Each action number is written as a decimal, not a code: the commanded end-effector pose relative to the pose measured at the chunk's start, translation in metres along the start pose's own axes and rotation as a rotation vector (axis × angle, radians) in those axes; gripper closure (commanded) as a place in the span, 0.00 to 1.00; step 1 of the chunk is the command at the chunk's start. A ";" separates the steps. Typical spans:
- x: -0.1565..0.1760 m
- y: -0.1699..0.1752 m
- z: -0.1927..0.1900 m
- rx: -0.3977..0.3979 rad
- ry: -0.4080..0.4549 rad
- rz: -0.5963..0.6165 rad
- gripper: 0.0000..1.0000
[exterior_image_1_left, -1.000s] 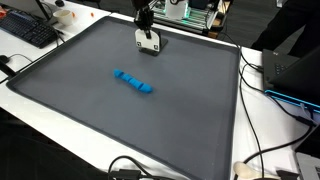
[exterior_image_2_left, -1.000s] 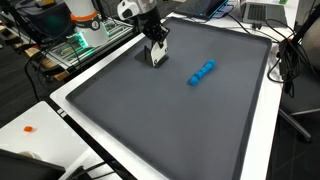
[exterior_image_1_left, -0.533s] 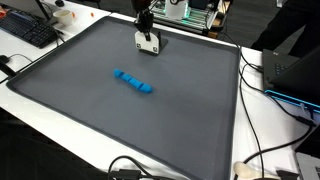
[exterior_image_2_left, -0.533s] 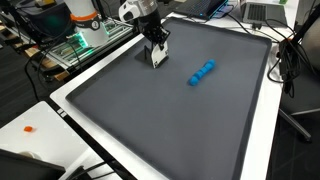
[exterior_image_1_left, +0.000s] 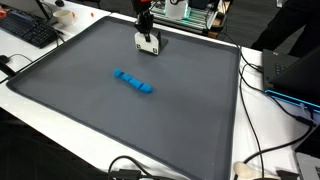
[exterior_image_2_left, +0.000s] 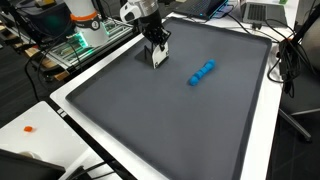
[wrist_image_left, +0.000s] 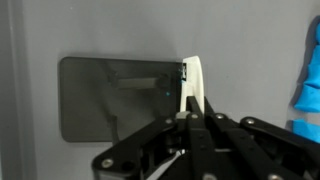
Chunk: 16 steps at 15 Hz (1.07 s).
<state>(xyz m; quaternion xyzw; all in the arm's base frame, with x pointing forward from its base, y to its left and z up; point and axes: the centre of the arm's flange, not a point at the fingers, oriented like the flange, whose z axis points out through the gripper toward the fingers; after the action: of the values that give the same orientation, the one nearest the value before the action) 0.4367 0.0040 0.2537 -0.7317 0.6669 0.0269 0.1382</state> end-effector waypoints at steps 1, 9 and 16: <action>0.003 0.007 0.009 -0.014 0.003 0.008 0.99; 0.003 0.007 0.004 -0.047 0.010 -0.006 0.99; 0.010 0.005 -0.009 -0.091 0.034 -0.049 0.33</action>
<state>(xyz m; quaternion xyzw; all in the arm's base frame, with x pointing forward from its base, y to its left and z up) 0.4344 -0.0014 0.2497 -0.7510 0.6502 0.0360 0.1092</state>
